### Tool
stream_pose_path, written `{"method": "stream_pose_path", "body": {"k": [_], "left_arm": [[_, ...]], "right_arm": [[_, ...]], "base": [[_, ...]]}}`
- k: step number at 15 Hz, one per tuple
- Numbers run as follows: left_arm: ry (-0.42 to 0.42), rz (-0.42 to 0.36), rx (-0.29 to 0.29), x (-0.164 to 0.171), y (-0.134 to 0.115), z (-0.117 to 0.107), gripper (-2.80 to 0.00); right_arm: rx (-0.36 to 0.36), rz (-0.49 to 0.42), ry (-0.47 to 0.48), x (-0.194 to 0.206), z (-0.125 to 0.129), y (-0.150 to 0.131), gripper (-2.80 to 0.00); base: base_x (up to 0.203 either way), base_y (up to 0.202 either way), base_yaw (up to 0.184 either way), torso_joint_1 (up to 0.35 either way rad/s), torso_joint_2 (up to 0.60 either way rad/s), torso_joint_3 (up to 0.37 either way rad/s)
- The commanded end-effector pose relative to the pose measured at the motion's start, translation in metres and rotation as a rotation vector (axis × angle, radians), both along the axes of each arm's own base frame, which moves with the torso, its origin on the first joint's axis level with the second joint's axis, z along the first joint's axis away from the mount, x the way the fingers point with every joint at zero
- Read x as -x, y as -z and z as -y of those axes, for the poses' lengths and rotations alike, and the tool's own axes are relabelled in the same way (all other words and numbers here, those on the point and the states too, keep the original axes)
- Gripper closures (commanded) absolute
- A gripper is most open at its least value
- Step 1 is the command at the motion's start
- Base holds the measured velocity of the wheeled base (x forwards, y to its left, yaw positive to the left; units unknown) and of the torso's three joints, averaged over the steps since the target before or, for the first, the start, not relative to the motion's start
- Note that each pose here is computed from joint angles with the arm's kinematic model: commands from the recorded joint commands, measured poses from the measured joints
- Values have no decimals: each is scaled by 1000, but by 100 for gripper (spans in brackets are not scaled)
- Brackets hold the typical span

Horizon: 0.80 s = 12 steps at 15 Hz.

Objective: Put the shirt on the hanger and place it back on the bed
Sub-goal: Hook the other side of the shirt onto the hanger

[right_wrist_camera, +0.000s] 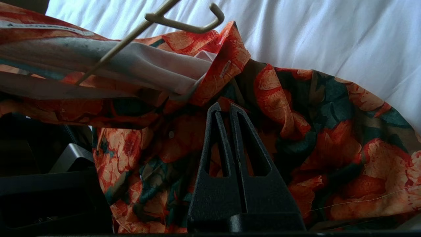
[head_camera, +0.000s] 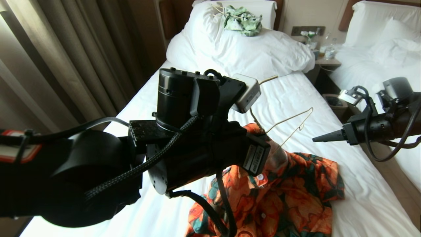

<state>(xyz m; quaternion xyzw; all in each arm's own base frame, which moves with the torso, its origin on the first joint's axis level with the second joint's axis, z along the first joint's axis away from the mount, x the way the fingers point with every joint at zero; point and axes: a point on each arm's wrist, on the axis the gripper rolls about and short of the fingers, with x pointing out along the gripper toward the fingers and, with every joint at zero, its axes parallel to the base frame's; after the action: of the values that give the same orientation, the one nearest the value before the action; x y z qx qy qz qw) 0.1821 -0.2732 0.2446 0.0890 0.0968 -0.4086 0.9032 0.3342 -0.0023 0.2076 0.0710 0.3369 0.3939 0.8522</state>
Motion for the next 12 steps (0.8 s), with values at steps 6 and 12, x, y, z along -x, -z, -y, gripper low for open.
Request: {"method": "stream_pose_path", "body": {"k": [6, 12], "left_arm": [[-4, 37, 56, 7, -21, -13, 0], [0, 2, 4, -1, 0, 1, 0]], "right_arm": [[-5, -121, -64, -26, -18, 47, -280], [-106, -138, 19, -37, -33, 40, -280]], "base": [[0, 0, 0, 0, 0, 0], [0, 0, 0, 0, 0, 0]]}}
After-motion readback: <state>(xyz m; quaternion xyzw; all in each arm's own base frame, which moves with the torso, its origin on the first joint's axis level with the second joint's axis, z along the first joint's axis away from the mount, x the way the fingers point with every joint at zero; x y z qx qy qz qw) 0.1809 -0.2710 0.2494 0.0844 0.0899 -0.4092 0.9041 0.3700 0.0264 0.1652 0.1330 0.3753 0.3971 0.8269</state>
